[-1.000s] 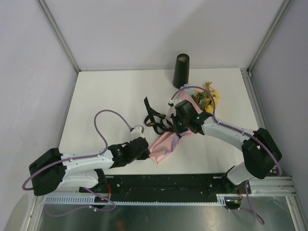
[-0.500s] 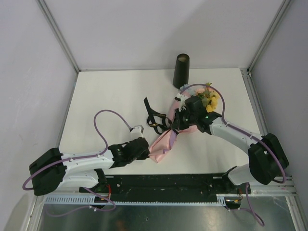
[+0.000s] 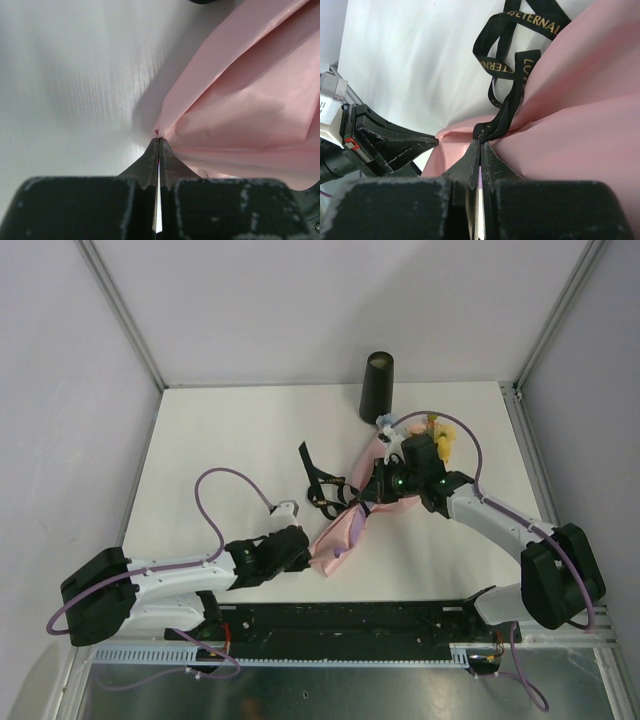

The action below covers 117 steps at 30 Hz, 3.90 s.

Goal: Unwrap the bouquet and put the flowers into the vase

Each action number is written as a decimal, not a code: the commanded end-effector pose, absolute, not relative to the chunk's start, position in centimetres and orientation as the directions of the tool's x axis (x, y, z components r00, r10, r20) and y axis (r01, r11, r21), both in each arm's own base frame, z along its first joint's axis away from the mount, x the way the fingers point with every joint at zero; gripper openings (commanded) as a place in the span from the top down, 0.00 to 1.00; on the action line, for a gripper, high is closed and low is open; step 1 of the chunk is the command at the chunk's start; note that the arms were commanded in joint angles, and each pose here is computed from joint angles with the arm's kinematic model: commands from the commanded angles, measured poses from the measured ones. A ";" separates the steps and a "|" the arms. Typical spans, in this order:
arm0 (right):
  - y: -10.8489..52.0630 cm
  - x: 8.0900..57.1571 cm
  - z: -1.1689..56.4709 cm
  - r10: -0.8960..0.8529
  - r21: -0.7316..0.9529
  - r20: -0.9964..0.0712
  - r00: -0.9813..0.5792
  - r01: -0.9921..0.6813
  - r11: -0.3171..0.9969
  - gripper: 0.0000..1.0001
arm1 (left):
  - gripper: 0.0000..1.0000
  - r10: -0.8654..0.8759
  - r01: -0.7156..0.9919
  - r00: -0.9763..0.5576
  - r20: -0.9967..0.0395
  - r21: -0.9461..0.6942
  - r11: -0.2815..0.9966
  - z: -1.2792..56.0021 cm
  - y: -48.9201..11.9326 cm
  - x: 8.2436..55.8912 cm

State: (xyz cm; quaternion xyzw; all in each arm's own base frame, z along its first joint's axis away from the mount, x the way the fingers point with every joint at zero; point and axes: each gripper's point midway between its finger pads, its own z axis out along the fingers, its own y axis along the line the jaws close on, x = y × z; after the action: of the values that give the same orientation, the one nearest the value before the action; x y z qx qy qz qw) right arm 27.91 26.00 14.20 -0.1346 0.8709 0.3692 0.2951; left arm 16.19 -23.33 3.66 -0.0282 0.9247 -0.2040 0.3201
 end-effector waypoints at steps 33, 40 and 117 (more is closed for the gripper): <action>27.4 23.2 8.9 -0.249 0.606 -0.507 -0.825 -0.546 0.579 0.58 | 1.00 -0.197 0.079 -0.770 -0.608 -0.396 0.915 4.9 -24.1 17.0; 27.8 22.4 8.4 -0.285 0.617 -0.490 -0.824 -0.558 0.554 0.60 | 1.00 -0.195 0.081 -0.768 -0.609 -0.396 0.915 5.0 -24.3 17.0; 23.6 28.8 15.6 -0.085 0.197 -0.805 -0.587 -0.399 0.896 1.00 | 1.00 -0.165 0.057 -0.758 -0.632 -0.316 0.947 4.5 -23.0 17.0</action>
State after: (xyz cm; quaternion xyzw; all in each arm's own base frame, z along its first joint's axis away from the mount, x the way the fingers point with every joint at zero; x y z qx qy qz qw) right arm 25.54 24.10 11.73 -0.2087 0.8936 0.1927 0.3475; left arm 16.04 -22.70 3.16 -0.0187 0.9315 -0.1686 0.3217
